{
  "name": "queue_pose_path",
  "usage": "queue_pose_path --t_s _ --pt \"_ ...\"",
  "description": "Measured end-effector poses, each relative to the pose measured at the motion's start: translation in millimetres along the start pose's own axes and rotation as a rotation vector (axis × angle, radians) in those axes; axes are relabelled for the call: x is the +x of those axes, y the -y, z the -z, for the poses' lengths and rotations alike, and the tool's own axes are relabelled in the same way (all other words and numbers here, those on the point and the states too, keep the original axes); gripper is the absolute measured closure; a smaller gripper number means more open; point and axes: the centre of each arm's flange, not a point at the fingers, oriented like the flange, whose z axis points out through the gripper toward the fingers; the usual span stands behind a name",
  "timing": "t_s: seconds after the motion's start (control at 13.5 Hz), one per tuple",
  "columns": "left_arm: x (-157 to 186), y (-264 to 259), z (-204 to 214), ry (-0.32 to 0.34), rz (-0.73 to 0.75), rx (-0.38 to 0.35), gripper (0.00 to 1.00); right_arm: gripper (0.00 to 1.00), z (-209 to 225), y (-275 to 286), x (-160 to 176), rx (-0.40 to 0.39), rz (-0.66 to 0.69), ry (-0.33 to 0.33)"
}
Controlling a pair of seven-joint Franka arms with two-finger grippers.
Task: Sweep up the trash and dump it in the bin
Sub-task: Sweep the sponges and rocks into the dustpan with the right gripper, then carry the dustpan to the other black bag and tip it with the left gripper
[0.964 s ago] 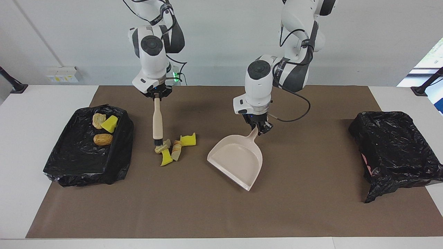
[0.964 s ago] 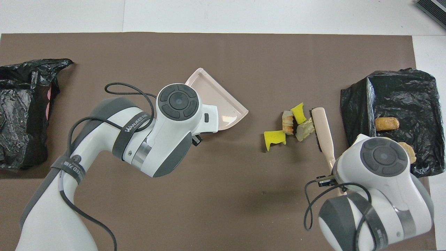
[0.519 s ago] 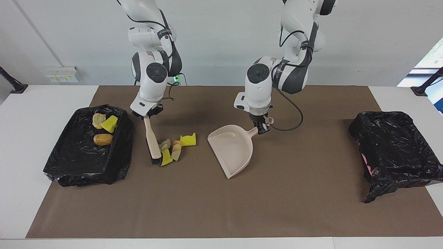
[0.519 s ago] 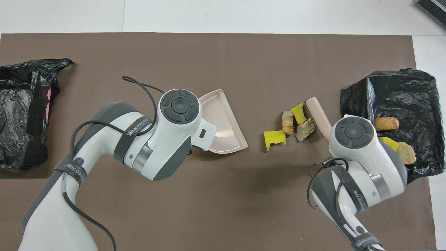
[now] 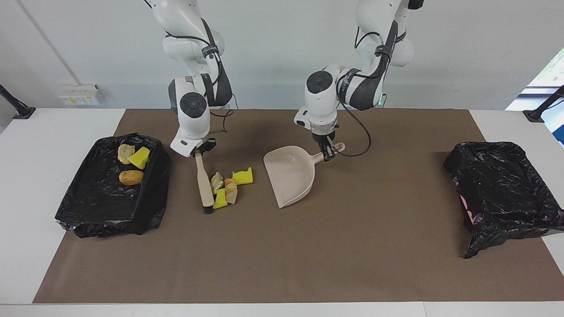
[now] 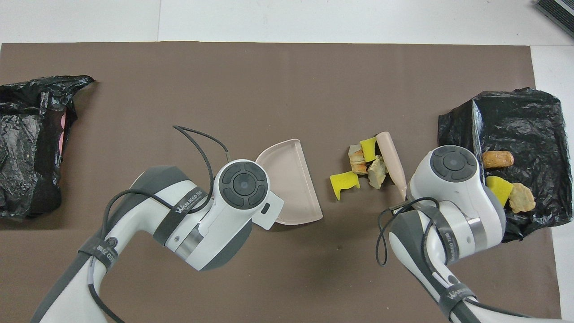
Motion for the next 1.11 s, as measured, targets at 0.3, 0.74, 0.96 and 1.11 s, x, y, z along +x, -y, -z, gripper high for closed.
queue_pose_path --t_s 0.3,0.74,0.96,1.11 --pt "-6 -6 -5 -0.004 -0.006 0.007 0.68 0.73 4 74 5 0.164 -0.014 -0.030" --pt "-13 2 -11 -0.028 -0.054 0.024 0.68 0.73 20 163 -1 0.454 -0.006 -0.033" --pt "-23 13 -15 -0.038 -0.100 0.031 0.68 0.73 54 146 -3 0.511 -0.007 0.017" --pt "-28 21 -16 -0.052 -0.129 0.044 0.68 0.73 80 122 -8 0.522 -0.020 0.011"
